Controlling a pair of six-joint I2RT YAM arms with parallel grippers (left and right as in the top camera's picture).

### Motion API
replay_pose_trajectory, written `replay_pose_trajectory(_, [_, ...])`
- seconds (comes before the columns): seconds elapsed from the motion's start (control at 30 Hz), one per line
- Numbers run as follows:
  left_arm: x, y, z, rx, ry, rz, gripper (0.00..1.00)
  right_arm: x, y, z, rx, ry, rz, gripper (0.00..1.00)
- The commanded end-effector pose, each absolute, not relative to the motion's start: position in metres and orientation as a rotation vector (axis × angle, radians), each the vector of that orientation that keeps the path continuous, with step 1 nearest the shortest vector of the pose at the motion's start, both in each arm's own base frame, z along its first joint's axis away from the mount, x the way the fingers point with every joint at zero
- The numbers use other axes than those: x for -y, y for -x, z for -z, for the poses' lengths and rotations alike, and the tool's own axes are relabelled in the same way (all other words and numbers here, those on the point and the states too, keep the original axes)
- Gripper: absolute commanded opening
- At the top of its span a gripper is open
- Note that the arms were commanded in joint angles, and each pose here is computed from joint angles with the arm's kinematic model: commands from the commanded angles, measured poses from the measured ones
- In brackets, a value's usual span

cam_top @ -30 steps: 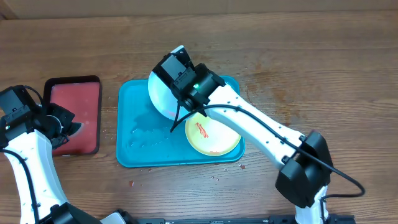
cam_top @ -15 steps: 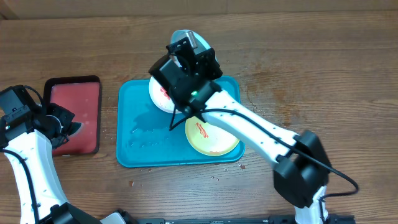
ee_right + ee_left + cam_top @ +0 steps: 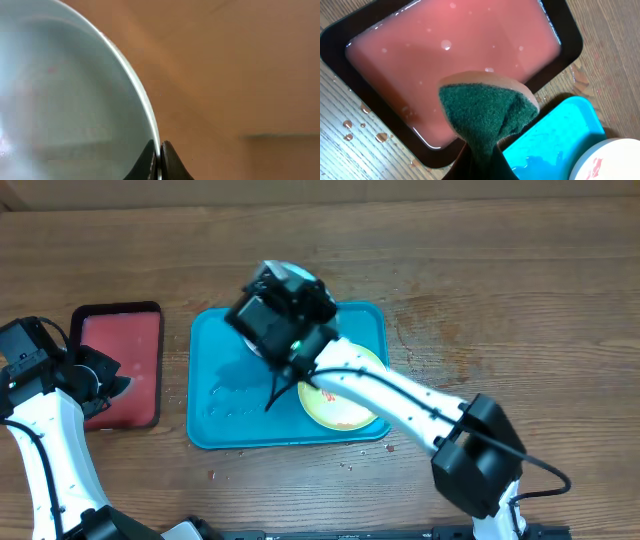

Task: Clean dirty plates on tray and stack at the side
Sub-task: 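Place the light-blue plate on the table right of the tray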

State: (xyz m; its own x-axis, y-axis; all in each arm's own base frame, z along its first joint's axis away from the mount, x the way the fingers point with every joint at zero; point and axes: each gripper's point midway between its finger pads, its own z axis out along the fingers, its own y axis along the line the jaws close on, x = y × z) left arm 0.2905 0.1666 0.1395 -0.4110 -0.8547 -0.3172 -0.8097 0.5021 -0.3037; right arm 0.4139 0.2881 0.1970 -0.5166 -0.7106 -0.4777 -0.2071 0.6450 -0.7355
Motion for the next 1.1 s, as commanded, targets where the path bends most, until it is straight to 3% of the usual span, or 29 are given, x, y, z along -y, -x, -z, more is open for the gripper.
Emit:
replay_pose_trajectory(0.0, [-0.166,-0.293,-0.140,-2.331,1.338,0.149,0.04,-0.275,-0.416,-0.179,-2.410,0.318,0.168,0.04])
replay_pose_trajectory(0.17, [-0.166,-0.293,-0.141,-2.330,1.338,0.149,0.04,-0.232,-0.435,-0.197,-2.553,0.135,-0.263,0.04])
replay_pose_trajectory(0.37, [-0.166,-0.293,-0.140,-2.331,1.338,0.149,0.04,-0.129,-0.459,-0.202,-2.618,-0.170,-0.498,0.04])
replay_pose_trajectory(0.63, [-0.166,-0.293,-0.140,-2.331,1.338,0.150,0.04,0.027,-0.441,-0.150,-2.700,-0.640,-0.375,0.04])
replay_pose_trajectory(0.9, [-0.163,-0.295,-0.141,-2.330,1.337,0.176,0.04,0.052,-0.410,-0.066,-2.738,-0.778,-0.399,0.04])
replay_pose_trajectory(0.93, [-0.163,-0.294,-0.141,-2.331,1.337,0.177,0.05,0.050,-0.408,-0.058,-2.739,-0.775,-0.400,0.13])
replay_pose_trajectory(0.97, [-0.162,-0.294,-0.140,-2.333,1.339,0.177,0.04,0.049,-0.406,-0.053,-2.739,-0.774,-0.401,0.34])
replay_pose_trajectory(1.0, [-0.162,-0.293,-0.140,-2.335,1.341,0.177,0.04,0.048,-0.405,-0.049,-2.741,-0.777,-0.402,0.62])
replay_pose_trajectory(1.03, [-0.162,-0.293,-0.140,-2.336,1.342,0.177,0.04,0.047,-0.403,-0.045,-2.745,-0.776,-0.402,0.97])
replay_pose_trajectory(1.07, [-0.162,-0.293,-0.140,-2.336,1.341,0.177,0.04,0.046,-0.402,-0.045,-2.750,-0.778,-0.404,1.00])
